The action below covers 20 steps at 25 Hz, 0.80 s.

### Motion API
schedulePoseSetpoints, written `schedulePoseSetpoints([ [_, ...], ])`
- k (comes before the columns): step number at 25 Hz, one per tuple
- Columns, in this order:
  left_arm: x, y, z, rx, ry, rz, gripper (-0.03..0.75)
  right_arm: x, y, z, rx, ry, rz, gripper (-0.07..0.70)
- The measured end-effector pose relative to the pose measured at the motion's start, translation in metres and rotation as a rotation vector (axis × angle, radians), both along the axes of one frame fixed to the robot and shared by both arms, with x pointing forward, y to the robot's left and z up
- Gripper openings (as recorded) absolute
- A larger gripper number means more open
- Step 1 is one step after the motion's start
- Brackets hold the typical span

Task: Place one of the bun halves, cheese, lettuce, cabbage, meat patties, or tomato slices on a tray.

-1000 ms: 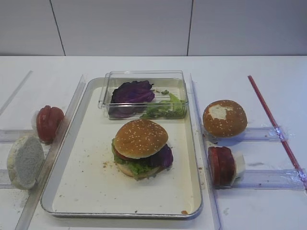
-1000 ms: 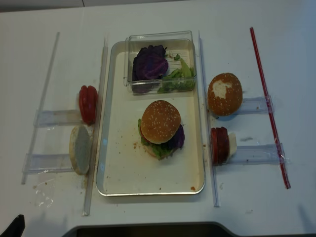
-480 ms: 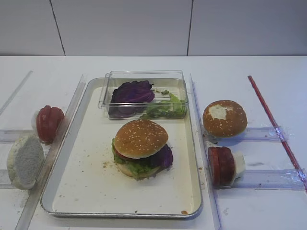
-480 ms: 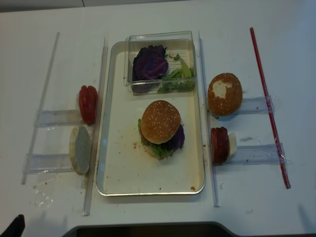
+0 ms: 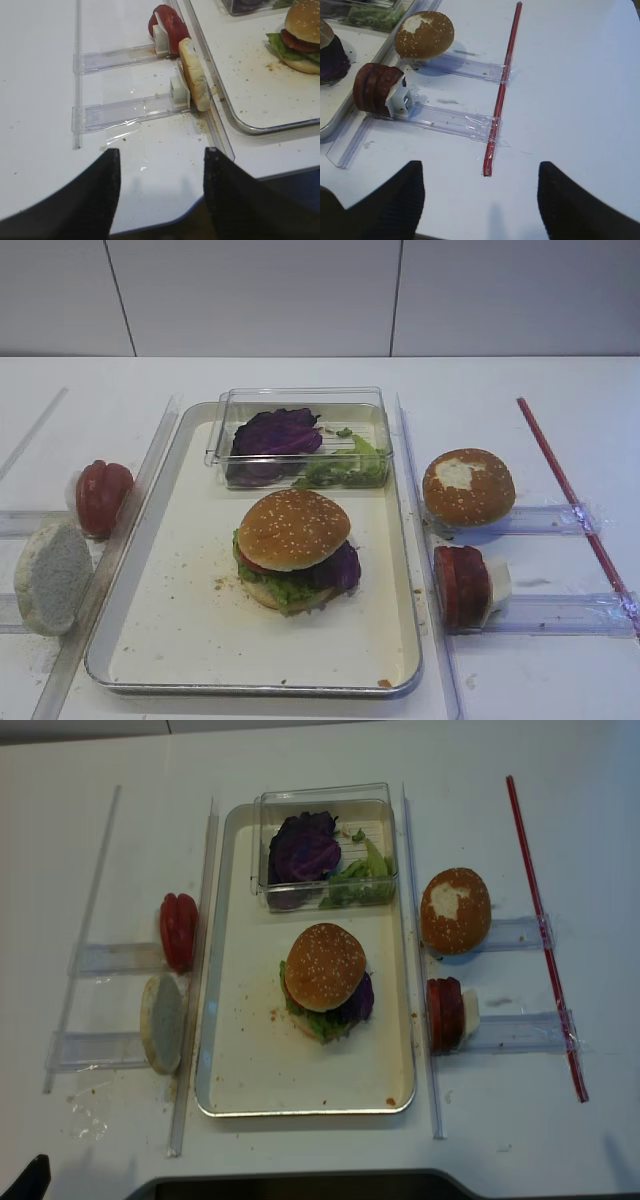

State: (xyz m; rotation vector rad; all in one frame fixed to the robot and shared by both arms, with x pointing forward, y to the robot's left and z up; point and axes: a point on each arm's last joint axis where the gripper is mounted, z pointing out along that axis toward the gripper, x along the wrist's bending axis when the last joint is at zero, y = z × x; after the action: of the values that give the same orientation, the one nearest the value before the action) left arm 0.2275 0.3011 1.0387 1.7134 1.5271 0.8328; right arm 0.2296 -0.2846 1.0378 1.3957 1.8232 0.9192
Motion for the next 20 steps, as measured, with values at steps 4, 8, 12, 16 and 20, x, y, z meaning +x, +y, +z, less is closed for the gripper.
schedulePoseSetpoints([
  [4, 0.0, 0.0, 0.0, 0.0, 0.0, 0.0, 0.358, 0.0, 0.0, 0.0, 0.0, 0.0, 0.0, 0.507],
  [8, 0.0, 0.0, 0.0, 0.0, 0.0, 0.0, 0.358, 0.0, 0.0, 0.0, 0.0, 0.0, 0.0, 0.507],
  [12, 0.0, 0.0, 0.0, 0.0, 0.0, 0.0, 0.358, 0.0, 0.0, 0.0, 0.0, 0.0, 0.0, 0.507],
  [16, 0.0, 0.0, 0.0, 0.0, 0.0, 0.0, 0.358, 0.0, 0.0, 0.0, 0.0, 0.0, 0.0, 0.507],
  [20, 0.0, 0.0, 0.0, 0.0, 0.0, 0.0, 0.358, 0.0, 0.0, 0.0, 0.0, 0.0, 0.0, 0.507],
])
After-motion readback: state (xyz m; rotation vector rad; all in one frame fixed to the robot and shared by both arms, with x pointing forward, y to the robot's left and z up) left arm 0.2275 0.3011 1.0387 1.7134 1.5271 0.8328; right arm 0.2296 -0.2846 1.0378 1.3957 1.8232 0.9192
